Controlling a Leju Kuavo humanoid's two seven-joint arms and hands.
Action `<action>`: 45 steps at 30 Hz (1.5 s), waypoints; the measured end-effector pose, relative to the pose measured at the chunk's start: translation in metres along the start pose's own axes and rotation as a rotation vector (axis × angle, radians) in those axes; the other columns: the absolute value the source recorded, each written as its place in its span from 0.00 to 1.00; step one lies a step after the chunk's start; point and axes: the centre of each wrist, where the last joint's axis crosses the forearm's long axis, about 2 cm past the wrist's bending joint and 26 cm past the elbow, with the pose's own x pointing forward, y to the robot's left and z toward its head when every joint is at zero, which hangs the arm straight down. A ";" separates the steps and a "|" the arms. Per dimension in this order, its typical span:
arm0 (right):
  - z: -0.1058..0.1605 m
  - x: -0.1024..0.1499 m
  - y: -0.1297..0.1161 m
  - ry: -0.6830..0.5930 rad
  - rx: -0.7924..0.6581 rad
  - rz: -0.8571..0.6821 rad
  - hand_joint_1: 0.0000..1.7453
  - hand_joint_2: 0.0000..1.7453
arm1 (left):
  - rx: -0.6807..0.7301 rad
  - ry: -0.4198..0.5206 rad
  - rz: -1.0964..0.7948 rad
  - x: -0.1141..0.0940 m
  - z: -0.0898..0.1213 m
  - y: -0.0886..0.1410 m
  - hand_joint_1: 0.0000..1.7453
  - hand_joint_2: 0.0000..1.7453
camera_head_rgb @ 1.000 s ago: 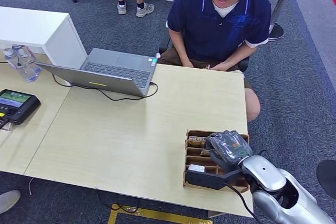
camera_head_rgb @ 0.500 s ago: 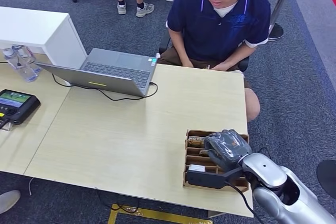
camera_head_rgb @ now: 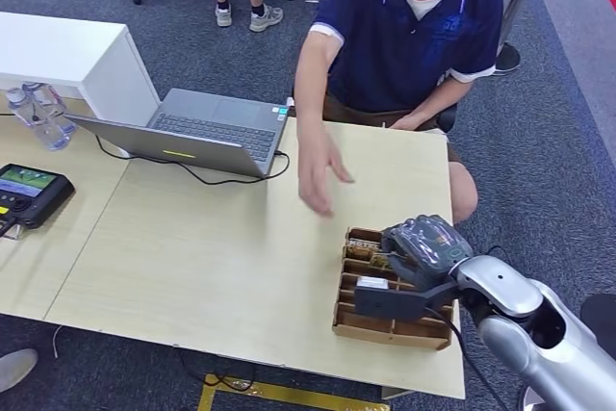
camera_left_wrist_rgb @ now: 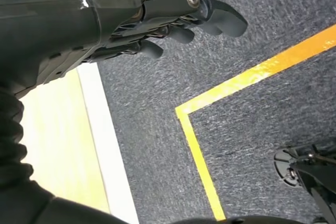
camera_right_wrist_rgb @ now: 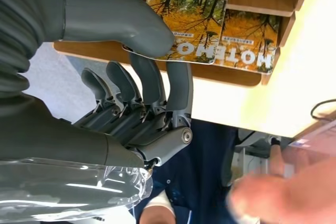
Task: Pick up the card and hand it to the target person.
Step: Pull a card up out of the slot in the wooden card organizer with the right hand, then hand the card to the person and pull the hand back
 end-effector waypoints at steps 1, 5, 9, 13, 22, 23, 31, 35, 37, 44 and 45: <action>0.004 -0.004 -0.004 0.001 -0.012 -0.009 0.83 1.00 | 0.002 0.003 0.007 0.000 0.000 0.000 0.00 1.00; 0.017 -0.022 -0.021 -0.012 -0.040 -0.078 0.83 1.00 | 0.009 0.009 0.029 -0.002 0.001 0.001 0.00 1.00; 0.020 -0.036 -0.034 -0.033 -0.035 -0.140 0.83 1.00 | 0.015 0.012 0.046 -0.003 0.001 0.000 0.00 1.00; 0.017 -0.063 -0.067 -0.081 -0.011 -0.261 0.83 1.00 | 0.013 0.005 0.048 -0.004 0.001 0.001 0.00 1.00; -0.020 -0.046 -0.037 -0.206 -0.062 -0.590 0.83 1.00 | -0.024 -0.020 0.000 -0.005 0.000 0.009 0.00 1.00; -0.023 -0.047 -0.035 -0.226 -0.066 -0.630 0.83 1.00 | -0.027 -0.022 -0.005 -0.005 0.000 0.009 0.00 1.00; -0.056 -0.041 -0.022 -0.297 -0.140 -0.786 0.83 1.00 | -0.031 -0.022 -0.018 -0.005 0.000 0.007 0.00 1.00; -0.076 -0.025 -0.011 -0.318 -0.197 -0.832 0.83 1.00 | -0.033 -0.019 -0.022 -0.004 0.000 0.007 0.00 1.00; -0.086 -0.015 -0.007 -0.324 -0.218 -0.836 0.83 1.00 | -0.032 -0.016 -0.021 -0.003 0.000 0.006 0.00 1.00; -0.109 0.004 -0.003 -0.334 -0.256 -0.848 0.83 1.00 | -0.026 -0.014 -0.008 -0.002 0.000 0.002 0.00 1.00; -0.112 0.005 -0.005 -0.336 -0.259 -0.844 0.83 1.00 | -0.024 -0.014 -0.006 -0.002 0.000 0.002 0.00 1.00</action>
